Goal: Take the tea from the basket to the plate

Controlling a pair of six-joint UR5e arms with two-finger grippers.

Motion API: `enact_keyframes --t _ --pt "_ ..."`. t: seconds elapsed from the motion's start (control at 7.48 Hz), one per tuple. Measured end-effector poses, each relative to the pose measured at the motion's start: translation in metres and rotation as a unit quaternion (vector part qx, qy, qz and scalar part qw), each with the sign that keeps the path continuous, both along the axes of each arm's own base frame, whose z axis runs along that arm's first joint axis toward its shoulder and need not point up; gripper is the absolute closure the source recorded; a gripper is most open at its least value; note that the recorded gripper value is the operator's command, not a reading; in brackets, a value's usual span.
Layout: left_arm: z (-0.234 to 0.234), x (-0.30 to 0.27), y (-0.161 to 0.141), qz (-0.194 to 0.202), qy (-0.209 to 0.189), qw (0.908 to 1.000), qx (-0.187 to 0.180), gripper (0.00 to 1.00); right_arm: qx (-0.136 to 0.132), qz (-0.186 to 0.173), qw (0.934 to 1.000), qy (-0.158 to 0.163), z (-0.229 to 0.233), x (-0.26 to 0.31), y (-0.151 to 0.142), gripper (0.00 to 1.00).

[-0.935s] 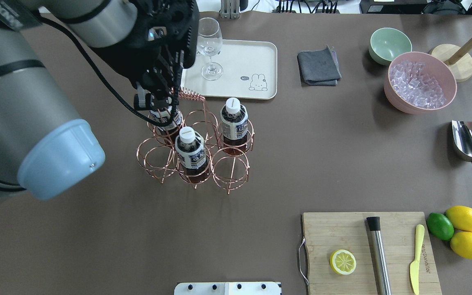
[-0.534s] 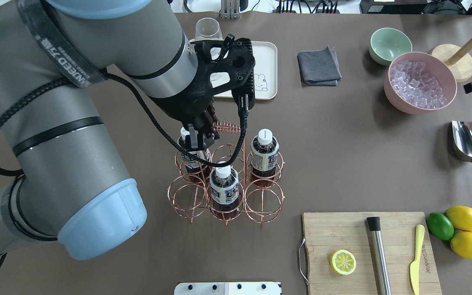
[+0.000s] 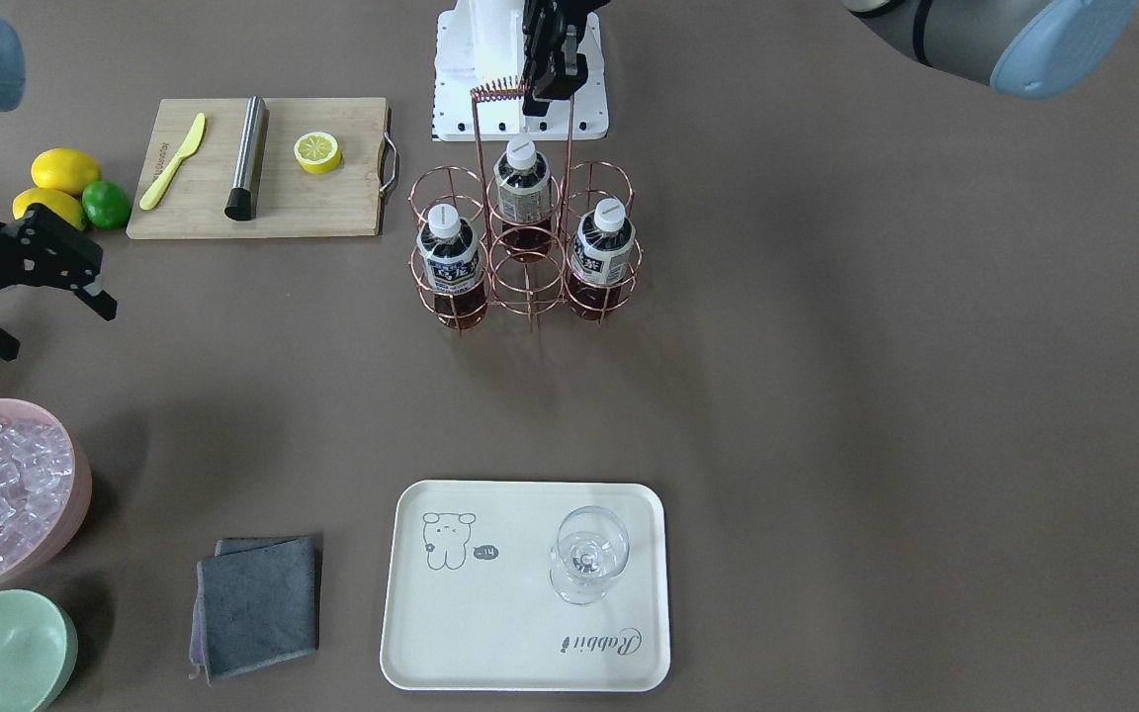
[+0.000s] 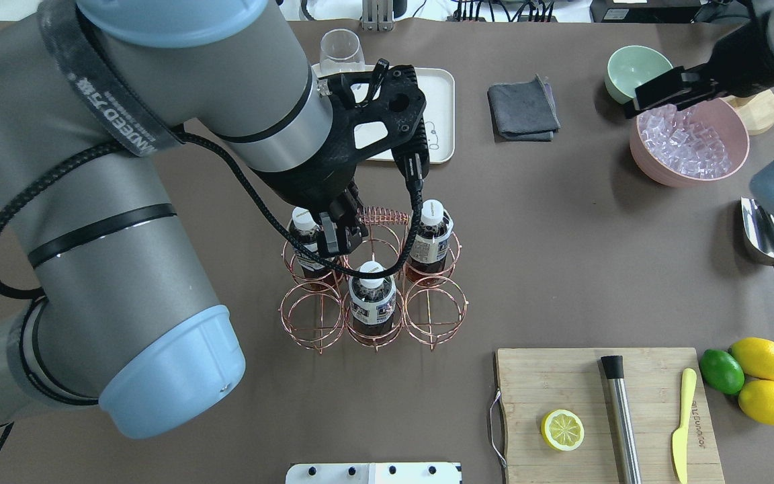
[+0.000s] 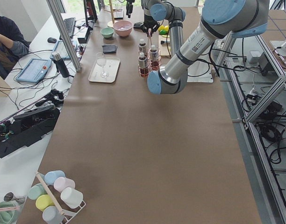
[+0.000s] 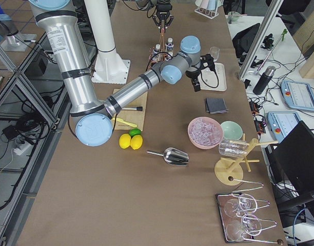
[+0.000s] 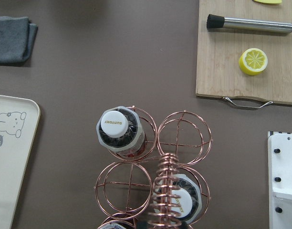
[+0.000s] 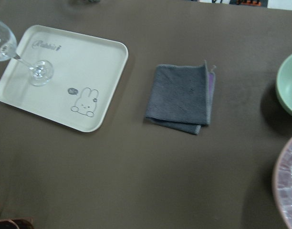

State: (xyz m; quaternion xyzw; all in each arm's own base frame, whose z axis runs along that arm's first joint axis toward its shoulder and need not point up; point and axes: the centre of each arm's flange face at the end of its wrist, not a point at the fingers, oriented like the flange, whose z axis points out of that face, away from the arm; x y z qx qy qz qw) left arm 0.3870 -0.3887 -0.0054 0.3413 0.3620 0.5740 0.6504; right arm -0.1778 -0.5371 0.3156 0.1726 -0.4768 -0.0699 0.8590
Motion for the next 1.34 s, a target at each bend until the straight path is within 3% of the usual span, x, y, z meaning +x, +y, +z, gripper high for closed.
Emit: enact_keyframes --t 0.4,0.67,1.07,1.34 --pt "0.006 0.011 -0.001 -0.001 -0.003 1.0 -0.001 1.0 0.024 0.061 0.9969 -0.043 -0.087 -0.072 0.058 0.0" --pt "0.008 0.017 0.002 0.001 -0.006 1.0 0.001 1.0 0.027 0.088 0.9935 -0.067 -0.113 -0.09 0.098 0.01" --pt "0.012 0.021 0.004 0.003 -0.005 1.0 0.002 1.0 0.054 0.126 0.9893 -0.051 -0.111 -0.147 0.158 0.02" --pt "0.016 0.022 0.003 0.003 -0.006 1.0 0.001 1.0 0.081 0.147 0.9852 -0.035 -0.109 -0.182 0.188 0.16"
